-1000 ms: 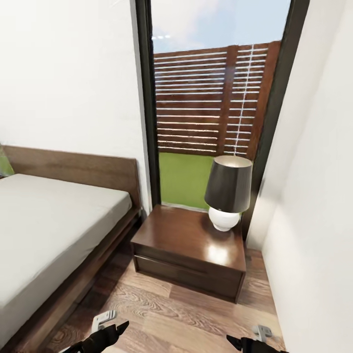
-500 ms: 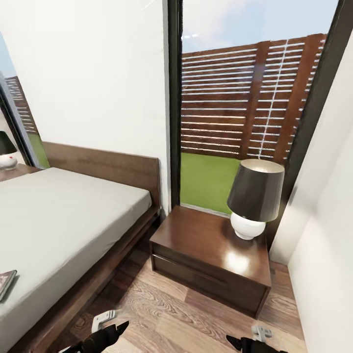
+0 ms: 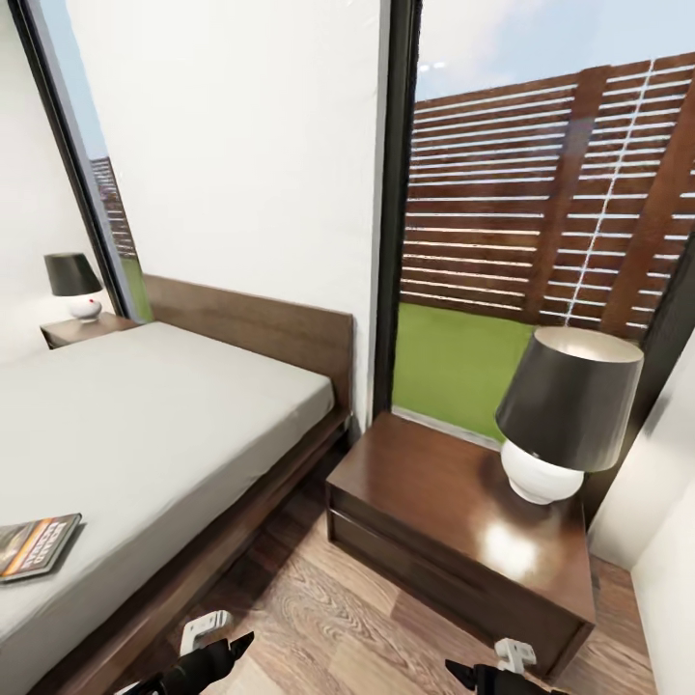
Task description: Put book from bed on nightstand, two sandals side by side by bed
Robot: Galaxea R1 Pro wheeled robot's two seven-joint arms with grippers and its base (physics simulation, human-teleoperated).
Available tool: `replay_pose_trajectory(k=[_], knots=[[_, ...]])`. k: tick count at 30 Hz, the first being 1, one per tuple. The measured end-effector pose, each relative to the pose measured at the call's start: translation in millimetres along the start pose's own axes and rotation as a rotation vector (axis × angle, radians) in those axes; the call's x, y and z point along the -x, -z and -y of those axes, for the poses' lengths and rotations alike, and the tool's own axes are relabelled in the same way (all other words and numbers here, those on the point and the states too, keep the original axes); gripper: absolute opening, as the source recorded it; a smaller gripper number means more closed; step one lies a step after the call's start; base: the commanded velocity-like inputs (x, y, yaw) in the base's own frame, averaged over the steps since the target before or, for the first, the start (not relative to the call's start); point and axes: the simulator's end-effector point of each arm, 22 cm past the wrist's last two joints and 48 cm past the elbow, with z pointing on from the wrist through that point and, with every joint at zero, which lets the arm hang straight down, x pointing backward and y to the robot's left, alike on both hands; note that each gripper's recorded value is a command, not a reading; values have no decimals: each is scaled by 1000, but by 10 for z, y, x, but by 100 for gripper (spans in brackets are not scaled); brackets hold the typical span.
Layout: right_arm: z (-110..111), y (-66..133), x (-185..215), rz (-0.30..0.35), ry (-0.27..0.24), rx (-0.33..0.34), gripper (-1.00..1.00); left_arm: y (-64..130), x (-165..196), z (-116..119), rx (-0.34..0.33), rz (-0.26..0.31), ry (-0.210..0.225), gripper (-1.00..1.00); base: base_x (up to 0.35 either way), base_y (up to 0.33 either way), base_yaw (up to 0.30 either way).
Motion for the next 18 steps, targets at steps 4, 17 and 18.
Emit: replay_pose_trajectory(k=[4, 17, 18], knots=[[0, -1, 0, 0, 0, 0, 100, -1, -1, -1, 0, 0, 0, 100, 186, -40, 285], [3, -1, -2, -1, 0, 0, 100, -2, -2, 0, 0, 0, 0, 100, 39, -13, 285], [2, -1, -1, 0, 0, 0, 100, -2, -1, 0, 0, 0, 0, 100, 161, -120, 285]])
